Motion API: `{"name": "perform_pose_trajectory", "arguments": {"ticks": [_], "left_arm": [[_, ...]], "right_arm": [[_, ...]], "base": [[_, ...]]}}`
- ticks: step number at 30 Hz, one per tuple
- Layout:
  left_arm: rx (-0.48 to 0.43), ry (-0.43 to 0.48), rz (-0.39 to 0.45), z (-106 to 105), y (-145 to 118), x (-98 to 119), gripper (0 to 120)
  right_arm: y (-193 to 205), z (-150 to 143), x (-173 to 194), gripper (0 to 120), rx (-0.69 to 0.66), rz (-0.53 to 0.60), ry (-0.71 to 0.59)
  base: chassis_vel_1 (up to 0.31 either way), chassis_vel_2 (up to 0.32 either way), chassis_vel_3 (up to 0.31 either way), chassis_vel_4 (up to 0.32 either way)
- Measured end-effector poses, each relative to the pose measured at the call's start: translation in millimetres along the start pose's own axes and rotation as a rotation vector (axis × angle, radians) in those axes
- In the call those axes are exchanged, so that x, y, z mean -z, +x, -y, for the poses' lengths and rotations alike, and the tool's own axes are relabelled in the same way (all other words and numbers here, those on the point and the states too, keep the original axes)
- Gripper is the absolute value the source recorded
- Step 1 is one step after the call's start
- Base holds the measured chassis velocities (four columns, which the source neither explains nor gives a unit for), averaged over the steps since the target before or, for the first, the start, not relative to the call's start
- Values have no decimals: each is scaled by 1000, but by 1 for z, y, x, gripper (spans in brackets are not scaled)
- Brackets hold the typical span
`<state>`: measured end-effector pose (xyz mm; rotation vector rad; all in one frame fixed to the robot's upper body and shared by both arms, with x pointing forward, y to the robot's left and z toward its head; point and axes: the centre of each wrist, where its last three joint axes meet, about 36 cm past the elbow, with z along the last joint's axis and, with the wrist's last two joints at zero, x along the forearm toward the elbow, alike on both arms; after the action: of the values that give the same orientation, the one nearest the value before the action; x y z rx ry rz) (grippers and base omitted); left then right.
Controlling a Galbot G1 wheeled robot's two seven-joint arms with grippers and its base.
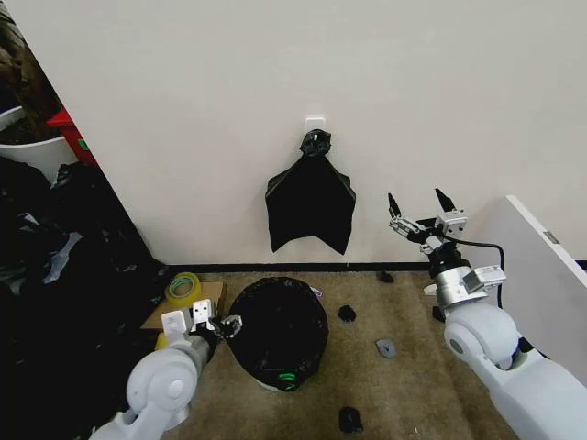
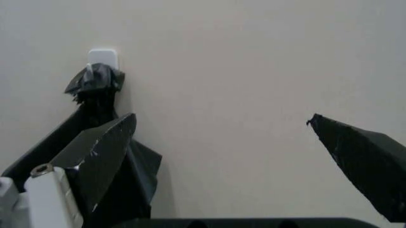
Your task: Place the garbage bag over the trash bin.
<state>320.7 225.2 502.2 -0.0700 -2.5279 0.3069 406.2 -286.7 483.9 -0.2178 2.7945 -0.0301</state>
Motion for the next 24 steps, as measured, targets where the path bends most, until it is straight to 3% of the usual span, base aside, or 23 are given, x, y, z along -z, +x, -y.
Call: {"name": "perform_pose_trajectory", "arguments": {"ticks": [4, 5, 6, 7, 9, 11, 15, 17, 24], "left_arm": [[-16, -51, 394, -5, 3, 3, 95], [-16, -51, 394, -5, 3, 3, 95], [-69, -78, 604, -10, -6, -1, 99], [-112, -81, 720, -7, -5, -1, 100], [-129, -79, 769, -4, -3, -2, 100], [-163, -122, 903, -1, -3, -8, 100], [-175, -181, 963, -6, -8, -21, 100], [-154, -172, 943, -9, -7, -32, 100], [-156, -191, 865, -19, -4, -47, 100]], "right_arm": [[3, -1, 4, 100, -38, 11, -43], [3, -1, 4, 100, -38, 11, -43], [11, -11, 3, 100, -69, 11, -41], [23, -26, 2, 100, -105, -8, -17], [30, -36, 0, 100, -124, -29, -13], [54, -67, -5, 100, -147, -107, -40], [76, -95, -9, 100, -130, -157, -70], [88, -111, -9, 100, -94, -166, -94], [95, -122, -11, 100, -5, -130, -127]], "base": [[0, 0, 0, 0], [0, 0, 0, 0], [0, 0, 0, 0], [0, 0, 0, 0], [0, 0, 0, 0], [0, 0, 0, 0], [0, 0, 0, 0], [0, 0, 0, 0], [0, 0, 0, 0]]}}
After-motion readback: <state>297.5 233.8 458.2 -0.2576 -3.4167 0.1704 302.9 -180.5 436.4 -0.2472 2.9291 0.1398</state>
